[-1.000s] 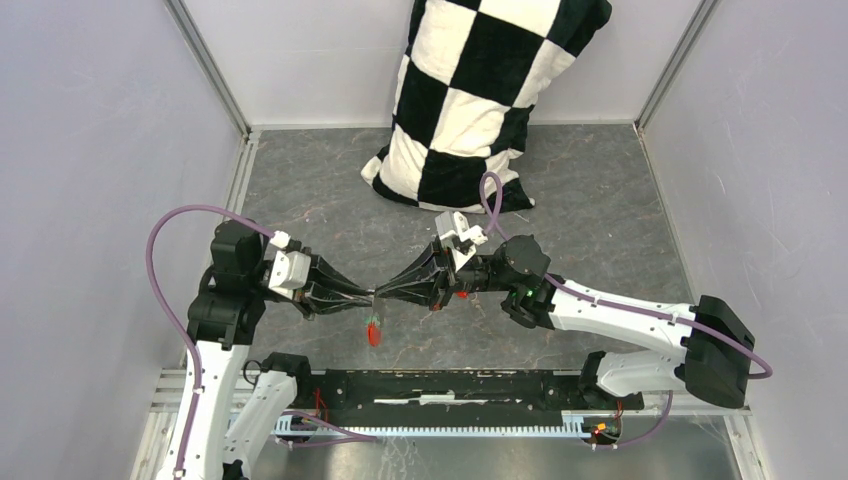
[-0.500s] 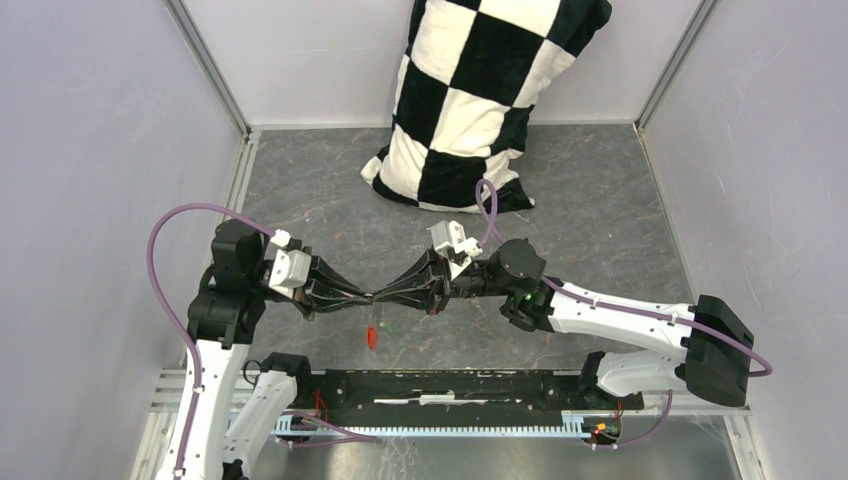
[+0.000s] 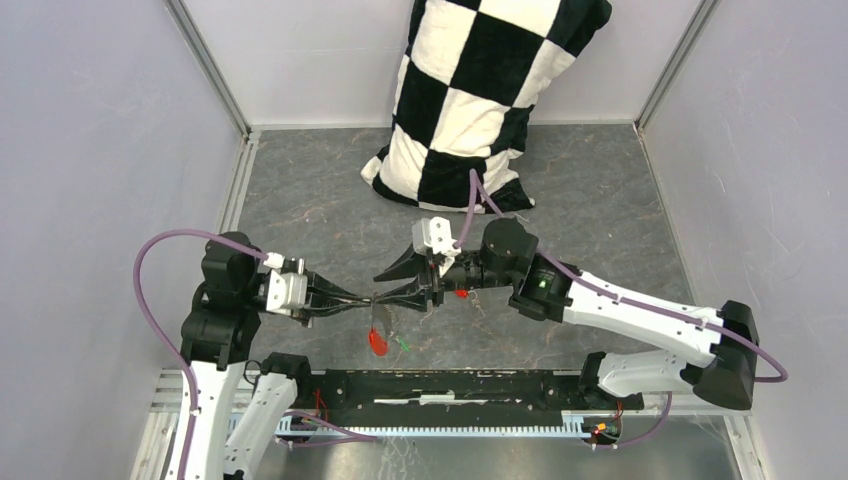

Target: Put the keys on the keyring

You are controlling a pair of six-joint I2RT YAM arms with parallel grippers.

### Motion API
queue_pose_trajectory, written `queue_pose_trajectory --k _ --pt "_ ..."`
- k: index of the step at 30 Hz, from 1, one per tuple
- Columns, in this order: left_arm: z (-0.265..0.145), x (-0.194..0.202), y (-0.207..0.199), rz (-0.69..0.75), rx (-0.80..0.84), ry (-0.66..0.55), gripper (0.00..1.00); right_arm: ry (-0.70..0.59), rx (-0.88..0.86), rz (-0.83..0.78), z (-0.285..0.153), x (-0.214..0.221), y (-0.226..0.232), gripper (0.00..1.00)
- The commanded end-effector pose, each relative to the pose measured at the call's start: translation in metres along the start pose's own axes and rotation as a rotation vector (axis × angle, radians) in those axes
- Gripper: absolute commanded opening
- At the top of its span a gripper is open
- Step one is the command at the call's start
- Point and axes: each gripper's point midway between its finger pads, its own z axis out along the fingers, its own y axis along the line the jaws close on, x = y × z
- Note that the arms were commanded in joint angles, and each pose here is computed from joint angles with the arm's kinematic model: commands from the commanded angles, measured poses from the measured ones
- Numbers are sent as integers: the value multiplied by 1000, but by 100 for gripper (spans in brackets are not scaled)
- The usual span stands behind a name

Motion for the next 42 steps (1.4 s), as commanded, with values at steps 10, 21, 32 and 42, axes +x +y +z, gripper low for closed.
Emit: queue_pose_trajectory --k 10,21,32,42 --pt "-2 9 14 123 -53 41 2 351 -34 -48 -5 -9 -9 48" --pt "-2 13 16 122 -62 49 2 353 -93 -13 10 -9 3 43" --pt "-2 16 15 123 -65 53 2 295 -71 -26 15 -23 1 36" --pt "-2 16 14 120 -62 50 2 279 -67 -23 19 -23 1 30"
